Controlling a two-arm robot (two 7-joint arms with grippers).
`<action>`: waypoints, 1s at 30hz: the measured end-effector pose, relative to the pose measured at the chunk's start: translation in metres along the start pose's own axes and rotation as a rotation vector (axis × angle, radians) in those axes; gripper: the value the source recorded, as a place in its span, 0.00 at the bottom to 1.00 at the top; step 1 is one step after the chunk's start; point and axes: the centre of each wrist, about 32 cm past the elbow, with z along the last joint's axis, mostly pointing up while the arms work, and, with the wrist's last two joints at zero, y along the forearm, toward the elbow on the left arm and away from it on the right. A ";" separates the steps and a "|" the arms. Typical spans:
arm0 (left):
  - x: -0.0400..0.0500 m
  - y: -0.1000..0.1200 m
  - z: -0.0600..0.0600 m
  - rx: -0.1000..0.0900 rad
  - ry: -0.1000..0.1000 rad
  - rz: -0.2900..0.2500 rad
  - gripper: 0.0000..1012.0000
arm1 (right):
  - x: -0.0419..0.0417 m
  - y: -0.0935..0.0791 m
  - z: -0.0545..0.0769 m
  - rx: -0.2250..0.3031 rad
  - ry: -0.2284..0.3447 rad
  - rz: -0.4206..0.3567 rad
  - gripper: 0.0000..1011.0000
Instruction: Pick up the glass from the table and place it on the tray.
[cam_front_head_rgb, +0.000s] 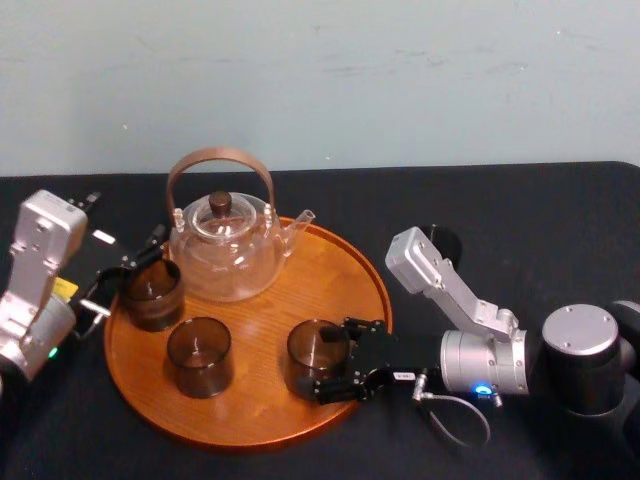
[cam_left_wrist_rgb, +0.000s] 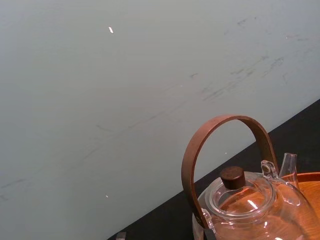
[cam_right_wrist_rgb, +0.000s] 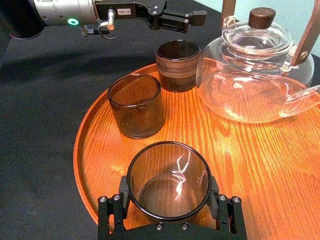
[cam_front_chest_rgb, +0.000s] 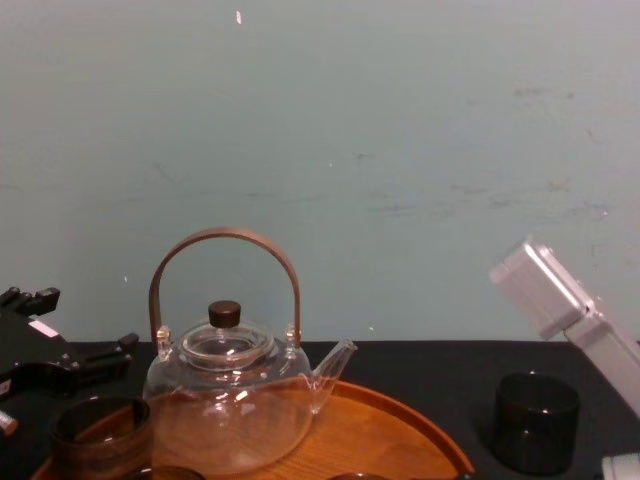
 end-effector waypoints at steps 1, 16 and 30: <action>0.0000 0.000 0.000 0.000 0.000 0.000 0.99 | -0.0004 0.000 0.000 -0.001 -0.004 -0.003 0.89; 0.0000 0.000 0.000 0.000 0.000 0.000 0.99 | -0.0006 0.000 -0.001 -0.007 -0.003 -0.005 0.95; 0.0000 0.000 0.000 0.000 0.000 0.000 0.99 | -0.0004 0.000 -0.001 -0.005 -0.001 -0.004 0.99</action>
